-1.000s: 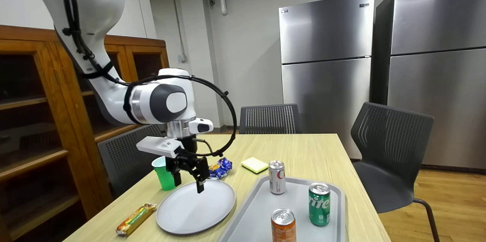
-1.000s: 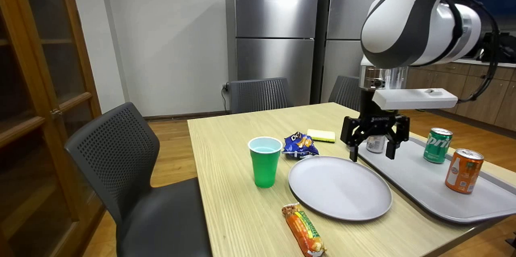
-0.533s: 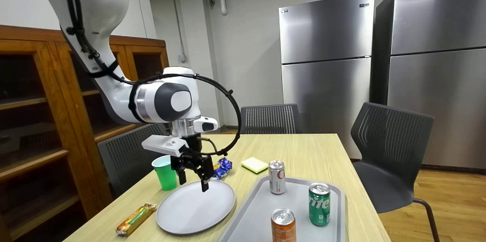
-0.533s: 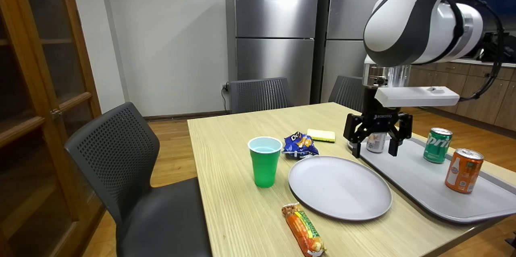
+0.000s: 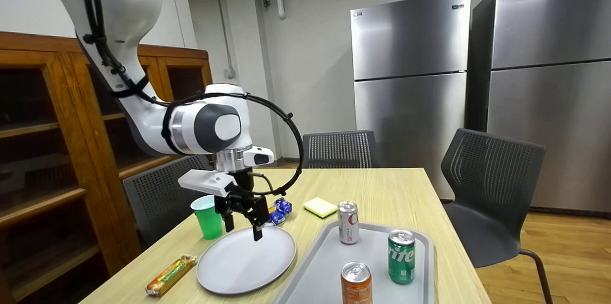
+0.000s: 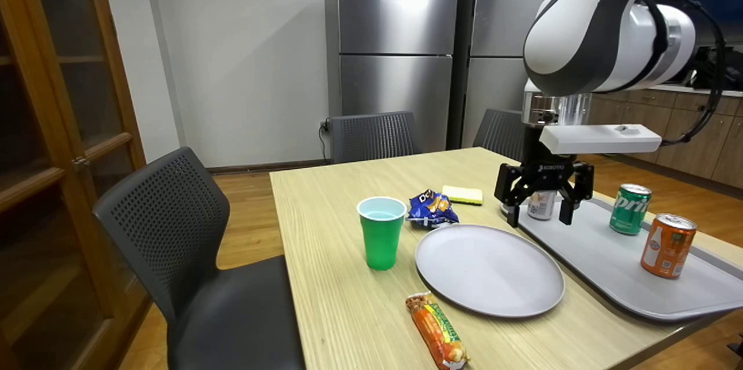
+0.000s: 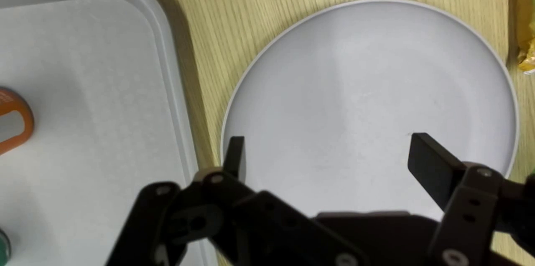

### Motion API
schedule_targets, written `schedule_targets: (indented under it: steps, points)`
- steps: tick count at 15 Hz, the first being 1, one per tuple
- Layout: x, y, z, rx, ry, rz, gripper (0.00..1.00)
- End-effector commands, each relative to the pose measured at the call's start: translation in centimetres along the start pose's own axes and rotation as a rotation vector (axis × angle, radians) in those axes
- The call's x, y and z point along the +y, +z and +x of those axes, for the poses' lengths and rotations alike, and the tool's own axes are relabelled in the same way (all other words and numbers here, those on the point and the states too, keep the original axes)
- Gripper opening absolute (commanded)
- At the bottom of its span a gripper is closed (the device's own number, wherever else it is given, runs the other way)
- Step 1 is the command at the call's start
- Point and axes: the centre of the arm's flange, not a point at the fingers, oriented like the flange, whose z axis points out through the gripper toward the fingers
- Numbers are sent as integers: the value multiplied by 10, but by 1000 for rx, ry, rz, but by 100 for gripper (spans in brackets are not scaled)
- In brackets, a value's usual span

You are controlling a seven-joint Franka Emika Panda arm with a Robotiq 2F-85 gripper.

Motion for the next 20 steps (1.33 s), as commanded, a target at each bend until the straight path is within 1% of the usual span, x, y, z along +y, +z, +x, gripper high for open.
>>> schedule_targets:
  steps: [1, 4, 5, 9, 11, 15, 20]
  points:
    - [0, 0, 0, 0, 0, 0, 100]
    - [7, -7, 10, 42, 3, -18, 100]
    - [13, -9, 16, 72, 4, -32, 100]
    - [49, -27, 49, 163, 32, -38, 100]
    - [68, -33, 64, 197, 69, -45, 100]
    - [97, -37, 91, 245, 132, -56, 100]
    - [118, -30, 124, 269, 180, -55, 100]
